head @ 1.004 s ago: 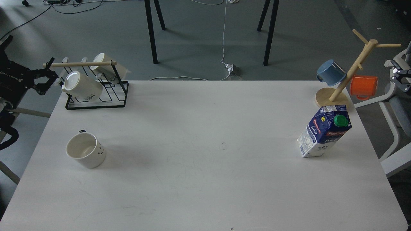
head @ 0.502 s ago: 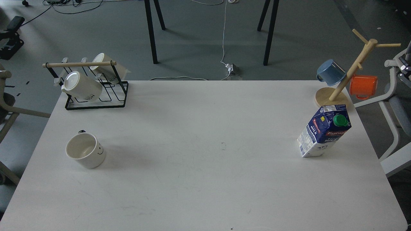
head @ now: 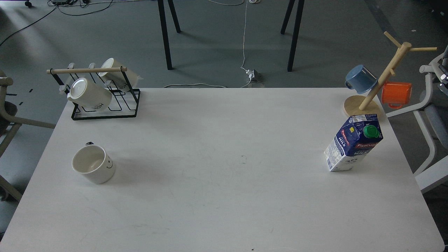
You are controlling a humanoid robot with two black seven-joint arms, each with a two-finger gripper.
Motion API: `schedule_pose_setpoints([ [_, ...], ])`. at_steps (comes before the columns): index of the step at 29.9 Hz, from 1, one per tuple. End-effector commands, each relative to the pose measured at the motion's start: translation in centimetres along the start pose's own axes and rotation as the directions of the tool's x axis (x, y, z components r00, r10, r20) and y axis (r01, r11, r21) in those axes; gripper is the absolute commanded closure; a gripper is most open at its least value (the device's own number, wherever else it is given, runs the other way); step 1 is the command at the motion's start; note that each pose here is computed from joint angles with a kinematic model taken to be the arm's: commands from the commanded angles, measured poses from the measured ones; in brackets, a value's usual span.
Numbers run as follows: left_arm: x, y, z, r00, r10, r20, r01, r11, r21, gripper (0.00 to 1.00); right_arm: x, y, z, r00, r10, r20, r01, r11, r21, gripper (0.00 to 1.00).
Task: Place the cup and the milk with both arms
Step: 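Move the left gripper down toward the white mug on the table, then grasp the white mug rim with the left gripper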
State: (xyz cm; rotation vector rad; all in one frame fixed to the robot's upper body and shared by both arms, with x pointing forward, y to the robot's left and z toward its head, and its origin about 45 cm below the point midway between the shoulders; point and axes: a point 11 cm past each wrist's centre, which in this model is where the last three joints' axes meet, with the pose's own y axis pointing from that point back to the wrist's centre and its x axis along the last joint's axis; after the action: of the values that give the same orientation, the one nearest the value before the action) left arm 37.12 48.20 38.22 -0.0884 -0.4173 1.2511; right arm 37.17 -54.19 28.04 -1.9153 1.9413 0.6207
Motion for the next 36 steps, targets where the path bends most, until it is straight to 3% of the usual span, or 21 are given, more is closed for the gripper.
schedule_pose_setpoints([
  [1, -1.6, 0.5, -1.4, 0.981, -0.123, 0.153, 0.105, 0.987, 0.121, 0.00, 0.1, 0.0, 0.0, 1.000, 0.003, -0.001, -0.003, 1.000, 0.000, 0.01],
  [3, -3.0, 0.6, -2.2, 0.917, -0.258, 0.305, 0.192, 0.954, 0.229, 0.00, 0.2, 0.1, 0.1, 1.000, 0.004, -0.001, -0.004, 1.000, -0.001, 0.01],
  [6, -5.3, 1.3, -4.5, 0.696, -0.502, 0.513, 0.287, 0.850, 0.442, 0.00, 0.3, 0.2, 0.3, 1.000, 0.007, 0.000, -0.007, 1.000, -0.006, 0.01],
  [10, -7.8, 4.1, -8.3, 0.382, -0.742, 0.551, 0.320, 0.666, 0.674, 0.00, 0.7, 0.5, 0.6, 1.000, 0.017, 0.000, -0.017, 1.000, -0.016, 0.01],
  [19, -9.6, 9.7, -12.8, -0.050, -0.854, 0.517, 0.320, 0.477, 0.819, 0.00, 1.5, 1.1, 1.3, 0.999, 0.038, -0.001, -0.038, 0.999, -0.031, 0.01],
  [22, -10.6, 9.8, -14.0, -0.024, -0.840, 0.543, 0.336, 0.504, 0.795, 0.00, 1.5, 1.1, 1.3, 0.999, 0.037, 0.000, -0.037, 0.999, -0.032, 0.01],
  [29, -11.1, 10.7, -14.9, -0.011, -0.853, 0.522, 0.346, 0.486, 0.803, 0.01, 1.5, 1.2, 1.3, 0.999, 0.039, -0.001, -0.039, 0.999, -0.032, 0.01],
  [36, -9.1, 13.5, -17.6, 0.031, -0.898, 0.439, 0.280, 0.430, 0.859, 0.01, 1.9, 1.5, 1.6, 0.999, 0.048, -0.001, -0.048, 0.998, -0.039, 0.01],
])
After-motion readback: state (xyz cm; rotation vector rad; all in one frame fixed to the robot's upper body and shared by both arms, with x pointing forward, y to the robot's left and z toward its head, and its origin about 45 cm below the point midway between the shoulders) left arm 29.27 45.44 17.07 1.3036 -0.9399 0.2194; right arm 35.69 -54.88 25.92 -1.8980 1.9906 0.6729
